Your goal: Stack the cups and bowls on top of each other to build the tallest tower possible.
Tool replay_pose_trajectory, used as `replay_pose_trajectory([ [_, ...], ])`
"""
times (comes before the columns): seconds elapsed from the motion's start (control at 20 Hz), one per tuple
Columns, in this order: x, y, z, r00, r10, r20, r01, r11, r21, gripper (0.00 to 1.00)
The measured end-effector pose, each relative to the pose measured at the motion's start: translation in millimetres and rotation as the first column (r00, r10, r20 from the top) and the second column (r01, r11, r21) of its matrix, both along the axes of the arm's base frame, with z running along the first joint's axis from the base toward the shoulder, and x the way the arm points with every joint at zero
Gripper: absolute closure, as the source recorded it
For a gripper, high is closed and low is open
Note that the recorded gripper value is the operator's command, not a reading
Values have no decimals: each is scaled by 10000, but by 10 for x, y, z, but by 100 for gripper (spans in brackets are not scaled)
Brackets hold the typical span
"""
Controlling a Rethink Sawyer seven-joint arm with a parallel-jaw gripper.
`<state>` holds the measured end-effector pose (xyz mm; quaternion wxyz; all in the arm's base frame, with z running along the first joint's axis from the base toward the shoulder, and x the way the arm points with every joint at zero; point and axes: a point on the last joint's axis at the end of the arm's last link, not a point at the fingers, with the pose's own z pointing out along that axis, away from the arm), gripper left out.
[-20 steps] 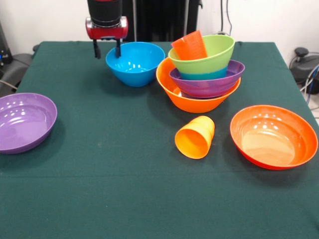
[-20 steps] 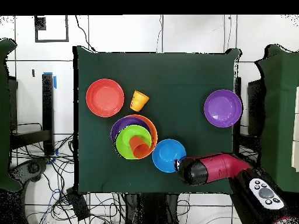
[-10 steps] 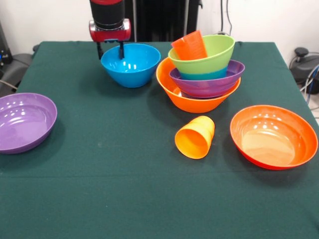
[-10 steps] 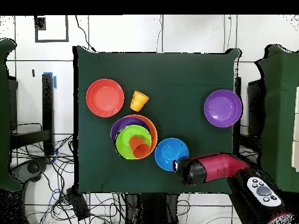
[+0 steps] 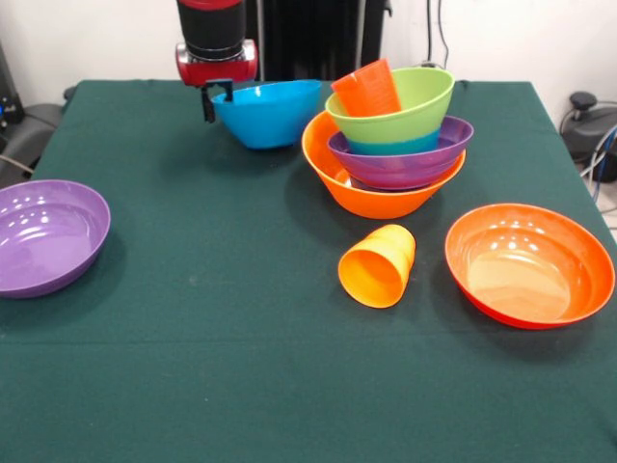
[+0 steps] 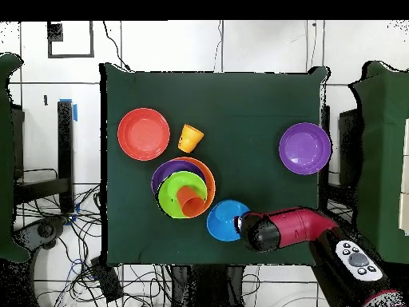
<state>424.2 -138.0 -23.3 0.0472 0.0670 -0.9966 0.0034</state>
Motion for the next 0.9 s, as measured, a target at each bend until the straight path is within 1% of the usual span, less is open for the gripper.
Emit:
replay_pose_trajectory([
  [0.75, 6, 4, 2, 10000, 10, 13, -10, 10000, 2, 100],
  [0.9, 34, 1, 45, 9999, -4, 110, 3, 10000, 17, 100],
])
